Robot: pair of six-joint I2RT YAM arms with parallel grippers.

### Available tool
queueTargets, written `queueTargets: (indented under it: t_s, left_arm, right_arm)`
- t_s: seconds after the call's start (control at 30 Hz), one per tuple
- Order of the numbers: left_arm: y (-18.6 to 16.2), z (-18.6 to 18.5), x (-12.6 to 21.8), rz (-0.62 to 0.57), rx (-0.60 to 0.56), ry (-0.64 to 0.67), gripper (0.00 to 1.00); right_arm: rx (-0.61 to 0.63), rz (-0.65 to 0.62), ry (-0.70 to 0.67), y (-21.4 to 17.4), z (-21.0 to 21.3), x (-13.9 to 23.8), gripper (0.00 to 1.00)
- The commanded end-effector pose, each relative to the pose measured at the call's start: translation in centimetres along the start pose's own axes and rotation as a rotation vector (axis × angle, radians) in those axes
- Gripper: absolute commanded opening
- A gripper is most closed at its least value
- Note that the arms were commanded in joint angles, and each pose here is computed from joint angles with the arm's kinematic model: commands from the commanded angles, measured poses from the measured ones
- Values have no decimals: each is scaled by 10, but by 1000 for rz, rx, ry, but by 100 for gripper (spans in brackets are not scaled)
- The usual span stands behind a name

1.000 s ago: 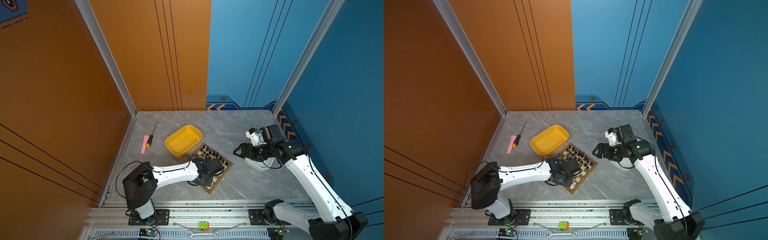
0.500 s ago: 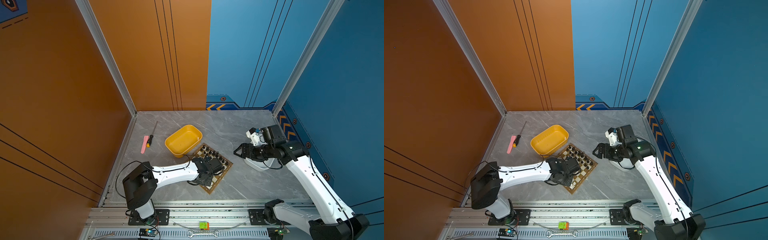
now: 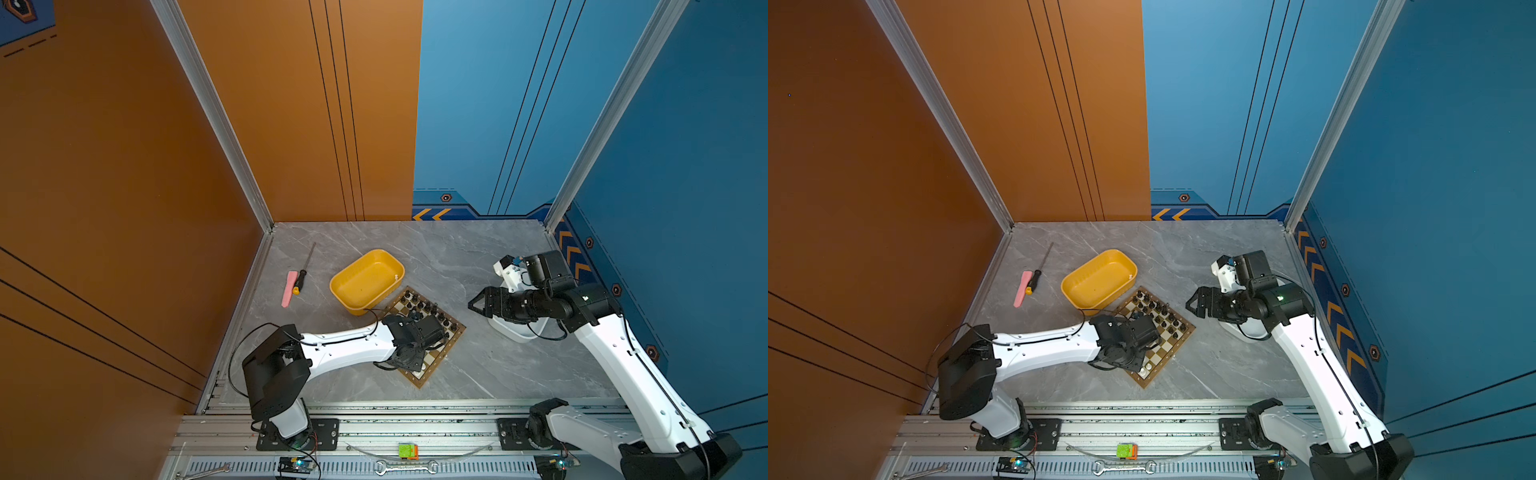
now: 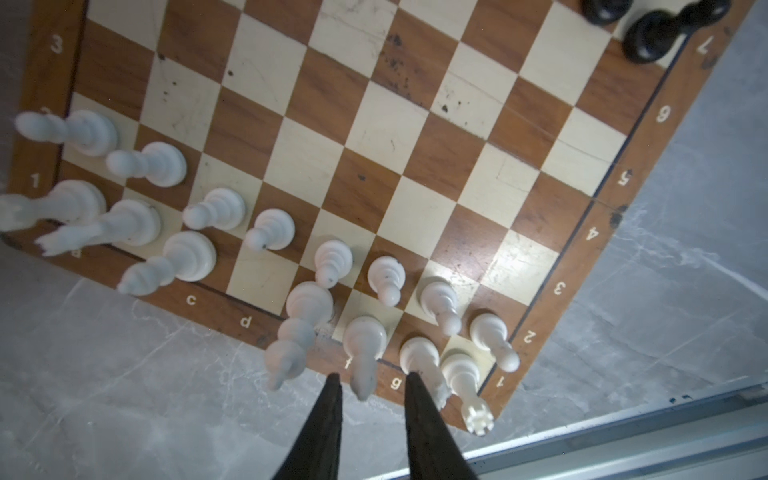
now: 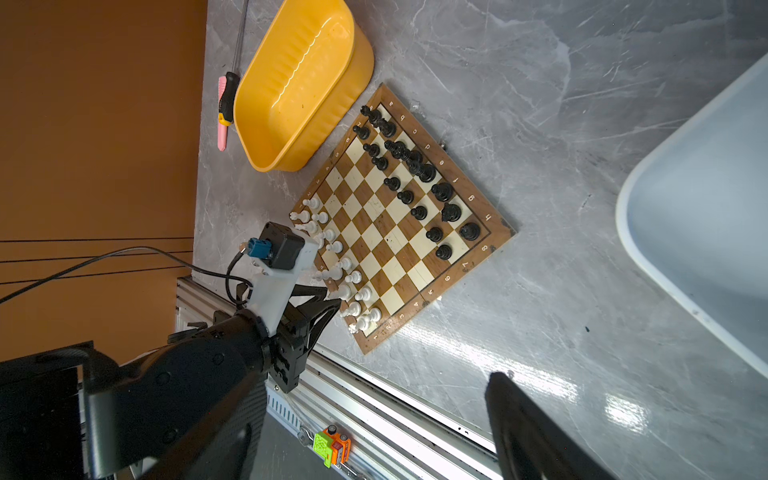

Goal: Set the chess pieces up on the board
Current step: 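Lower the pawn onto a near-rank square and open the left gripper, then move the open left gripper back over the yellow tray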

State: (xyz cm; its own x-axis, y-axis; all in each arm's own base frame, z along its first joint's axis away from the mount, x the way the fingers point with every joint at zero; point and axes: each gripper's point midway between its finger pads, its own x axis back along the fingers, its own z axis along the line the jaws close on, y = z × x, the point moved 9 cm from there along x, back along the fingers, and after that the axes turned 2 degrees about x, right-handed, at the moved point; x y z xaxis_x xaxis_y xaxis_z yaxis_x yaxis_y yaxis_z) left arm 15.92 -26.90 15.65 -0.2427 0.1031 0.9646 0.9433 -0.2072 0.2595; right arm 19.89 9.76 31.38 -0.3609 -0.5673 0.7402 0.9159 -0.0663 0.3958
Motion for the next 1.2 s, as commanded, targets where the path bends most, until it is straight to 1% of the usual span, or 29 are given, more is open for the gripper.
queueTargets:
  t_s: [0.0,0.1,0.2,0.4,0.5,0.57,0.73,0.87,0.93,1.03,1.17]
  left_arm:
    - [2,8,9,-30,9,15,29]
    - [3,7,16,-40,10,1,29]
    - [8,7,29,-72,21,-21,32]
    - [29,13,74,-175,48,-70,34]
    - [47,30,93,-230,96,-89,37]
    - [62,52,97,-249,159,-80,39]
    - [102,123,75,-219,312,16,44]
    - [139,181,43,-177,448,8,44]
    - [156,202,27,-161,490,4,45]
    - [178,221,1,-109,525,-22,42]
    - [194,237,-33,-45,556,-34,41]
  right_arm:
    - [-18,13,-3,-6,-1,4,85]
    - [-19,12,-4,-6,-1,4,86]
    - [-18,12,-3,-5,0,4,85]
    - [-7,2,3,6,3,2,86]
    - [-4,-6,7,14,6,-1,86]
    - [-6,-15,12,21,6,-4,86]
    - [-21,-19,22,37,7,-19,86]
    - [-24,-2,12,53,8,-35,85]
    - [-25,-2,8,62,9,-41,86]
    - [-30,-4,-4,74,10,-50,86]
    - [-45,-8,-24,87,9,-58,85]
